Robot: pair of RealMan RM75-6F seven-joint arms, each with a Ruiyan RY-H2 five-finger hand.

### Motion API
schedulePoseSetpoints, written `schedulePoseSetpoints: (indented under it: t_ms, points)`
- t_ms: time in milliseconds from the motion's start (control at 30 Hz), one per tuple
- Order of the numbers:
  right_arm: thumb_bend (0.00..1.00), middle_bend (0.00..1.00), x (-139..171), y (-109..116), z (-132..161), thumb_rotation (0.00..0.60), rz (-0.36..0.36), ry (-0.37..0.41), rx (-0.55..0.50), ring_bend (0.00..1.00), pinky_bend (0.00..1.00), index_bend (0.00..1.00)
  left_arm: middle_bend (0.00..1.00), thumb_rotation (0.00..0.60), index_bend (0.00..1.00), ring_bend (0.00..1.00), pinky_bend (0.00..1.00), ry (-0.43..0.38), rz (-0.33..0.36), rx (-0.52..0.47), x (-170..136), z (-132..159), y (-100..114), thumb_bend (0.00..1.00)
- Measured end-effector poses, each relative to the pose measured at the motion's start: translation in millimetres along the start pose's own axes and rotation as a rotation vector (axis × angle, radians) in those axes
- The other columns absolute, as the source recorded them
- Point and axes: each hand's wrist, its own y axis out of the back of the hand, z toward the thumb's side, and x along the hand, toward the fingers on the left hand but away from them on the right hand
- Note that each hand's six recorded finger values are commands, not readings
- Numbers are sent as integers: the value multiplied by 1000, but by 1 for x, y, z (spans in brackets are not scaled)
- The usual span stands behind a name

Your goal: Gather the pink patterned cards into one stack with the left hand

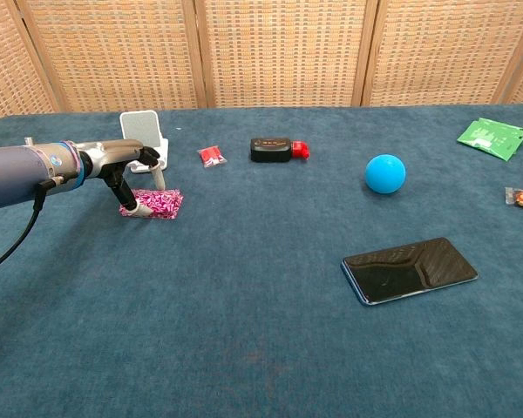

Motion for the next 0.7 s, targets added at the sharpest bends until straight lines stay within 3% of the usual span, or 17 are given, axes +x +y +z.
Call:
schedulePoseSetpoints:
  t_ms: [700]
  points:
    - [0, 0, 0, -1, 0, 600, 3, 1, 1, 0, 0, 0, 0, 600, 340, 0, 0, 6, -1, -6, 1, -1, -1, 283]
